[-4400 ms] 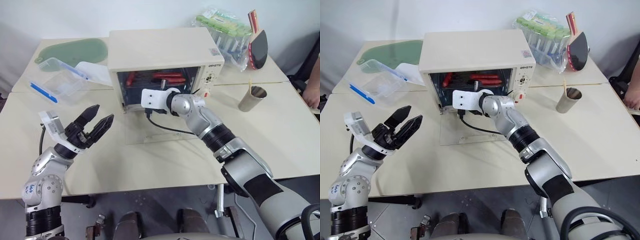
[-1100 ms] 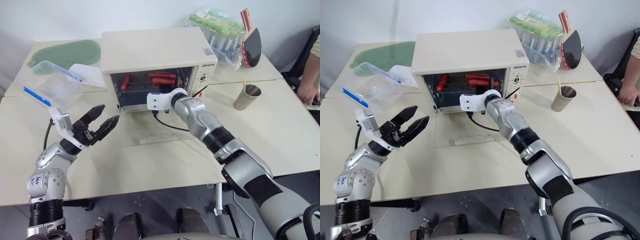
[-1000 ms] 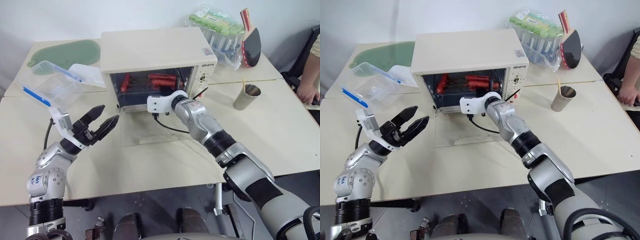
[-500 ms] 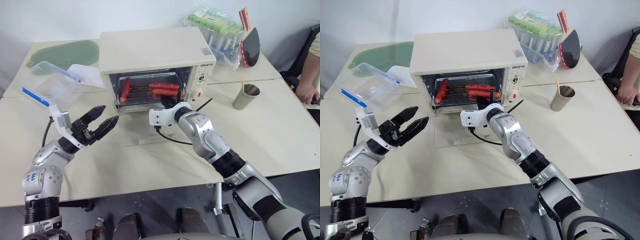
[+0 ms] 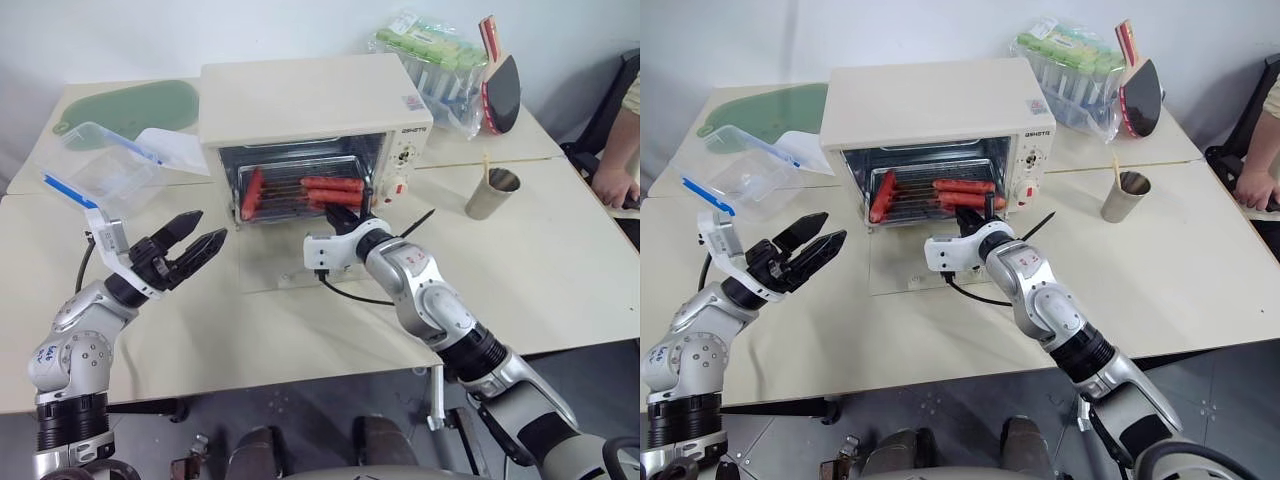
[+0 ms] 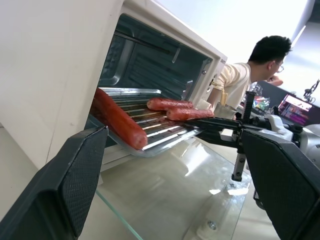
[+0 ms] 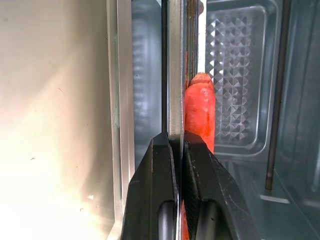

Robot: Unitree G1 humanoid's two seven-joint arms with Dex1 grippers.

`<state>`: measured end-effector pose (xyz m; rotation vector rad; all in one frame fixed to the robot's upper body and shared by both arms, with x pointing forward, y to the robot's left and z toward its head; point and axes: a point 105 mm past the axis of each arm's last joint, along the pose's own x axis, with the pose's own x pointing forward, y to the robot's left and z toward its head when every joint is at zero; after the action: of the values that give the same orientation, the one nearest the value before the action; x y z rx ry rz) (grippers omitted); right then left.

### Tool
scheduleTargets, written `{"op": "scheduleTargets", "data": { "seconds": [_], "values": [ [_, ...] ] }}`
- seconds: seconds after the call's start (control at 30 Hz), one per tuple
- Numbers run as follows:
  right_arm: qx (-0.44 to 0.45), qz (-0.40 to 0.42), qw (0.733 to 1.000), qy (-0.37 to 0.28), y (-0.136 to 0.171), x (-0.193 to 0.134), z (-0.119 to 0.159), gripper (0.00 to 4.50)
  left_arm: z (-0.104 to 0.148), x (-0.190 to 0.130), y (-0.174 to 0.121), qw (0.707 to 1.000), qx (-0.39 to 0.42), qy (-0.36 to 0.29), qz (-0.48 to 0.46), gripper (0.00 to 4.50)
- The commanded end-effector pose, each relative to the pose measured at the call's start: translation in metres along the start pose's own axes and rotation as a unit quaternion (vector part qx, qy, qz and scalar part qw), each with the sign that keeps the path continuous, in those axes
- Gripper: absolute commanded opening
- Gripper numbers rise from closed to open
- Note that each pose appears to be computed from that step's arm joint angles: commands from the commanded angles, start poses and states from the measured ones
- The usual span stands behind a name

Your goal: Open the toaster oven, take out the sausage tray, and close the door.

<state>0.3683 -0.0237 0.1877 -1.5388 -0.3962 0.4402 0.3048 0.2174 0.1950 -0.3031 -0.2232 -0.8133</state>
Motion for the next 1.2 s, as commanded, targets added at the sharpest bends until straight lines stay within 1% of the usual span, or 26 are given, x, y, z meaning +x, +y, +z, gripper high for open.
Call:
{"op": "scheduleTargets", "data": {
  "seconds": [0.03,0.23,0.47,0.8,0.93,1.1,1.2],
  "values": [
    [-0.022,-0.026,0.998,-0.045,-0.015,-0.010,0.021,0.07,0.012,-0.003,-0.003,1.000,0.006,-0.015,-0.006,4.50],
    [-0.036,-0.022,0.998,-0.053,-0.009,-0.026,0.024,0.07,0.011,-0.005,-0.004,1.000,0.000,-0.012,-0.005,4.50],
    [-0.041,-0.040,0.998,-0.041,-0.009,-0.036,0.016,0.07,0.009,-0.006,-0.006,1.000,-0.017,-0.007,-0.016,4.50],
    [-0.057,-0.057,0.995,-0.058,-0.011,-0.058,0.011,0.07,0.011,-0.007,-0.005,0.998,-0.058,-0.008,-0.010,4.50],
    [-0.055,-0.062,0.995,-0.057,-0.013,-0.065,0.007,0.07,0.005,-0.008,-0.004,0.996,-0.087,0.010,0.004,4.50],
    [-0.048,-0.081,0.993,-0.073,-0.017,-0.077,0.012,0.07,-0.006,-0.007,-0.002,0.987,-0.146,0.057,0.024,4.50],
    [-0.045,-0.088,0.992,-0.078,-0.019,-0.081,0.014,0.07,-0.008,-0.003,0.000,0.984,-0.164,0.060,0.034,4.50]
  ]
}}
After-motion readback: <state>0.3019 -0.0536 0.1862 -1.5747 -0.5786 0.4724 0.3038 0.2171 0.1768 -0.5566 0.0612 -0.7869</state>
